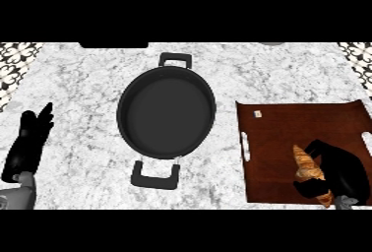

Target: Pick the croissant from the tray and place it in the pot

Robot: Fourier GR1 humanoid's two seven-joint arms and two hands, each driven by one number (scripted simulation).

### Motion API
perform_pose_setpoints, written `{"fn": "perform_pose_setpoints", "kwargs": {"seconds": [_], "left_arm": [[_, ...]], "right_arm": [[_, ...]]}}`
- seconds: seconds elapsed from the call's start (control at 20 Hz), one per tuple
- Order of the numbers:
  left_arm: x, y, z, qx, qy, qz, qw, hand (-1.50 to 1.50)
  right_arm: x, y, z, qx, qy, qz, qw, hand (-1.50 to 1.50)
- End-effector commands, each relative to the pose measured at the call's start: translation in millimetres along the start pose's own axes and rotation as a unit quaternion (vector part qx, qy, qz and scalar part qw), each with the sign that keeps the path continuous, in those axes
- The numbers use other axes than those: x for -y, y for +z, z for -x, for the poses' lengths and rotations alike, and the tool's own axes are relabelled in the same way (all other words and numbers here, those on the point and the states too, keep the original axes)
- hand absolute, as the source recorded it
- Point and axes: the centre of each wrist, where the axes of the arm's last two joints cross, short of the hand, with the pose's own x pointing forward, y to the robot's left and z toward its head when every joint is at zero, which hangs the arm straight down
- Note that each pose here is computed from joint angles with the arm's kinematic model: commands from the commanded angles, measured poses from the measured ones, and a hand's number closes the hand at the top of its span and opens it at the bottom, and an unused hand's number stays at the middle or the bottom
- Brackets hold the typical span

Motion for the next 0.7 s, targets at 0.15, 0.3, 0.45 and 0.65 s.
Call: {"fn": "perform_pose_setpoints", "kwargs": {"seconds": [0.15,0.3,0.45,0.65], "left_arm": [[-2,-4,0,-0.010,-0.006,0.014,0.9998,0.00],[4,5,-4,0.004,-0.008,-0.006,0.9999,0.00],[5,8,2,-0.005,0.001,0.000,1.0000,0.00],[9,7,-2,-0.009,0.001,-0.003,1.0000,0.00]], "right_arm": [[30,-27,-12,0.147,0.049,0.002,0.988,1.50],[57,-29,-17,0.191,0.062,0.035,0.979,1.50],[85,-12,-16,0.214,-0.013,0.083,0.973,1.50],[130,7,-37,0.282,-0.075,0.191,0.937,1.50]]}}
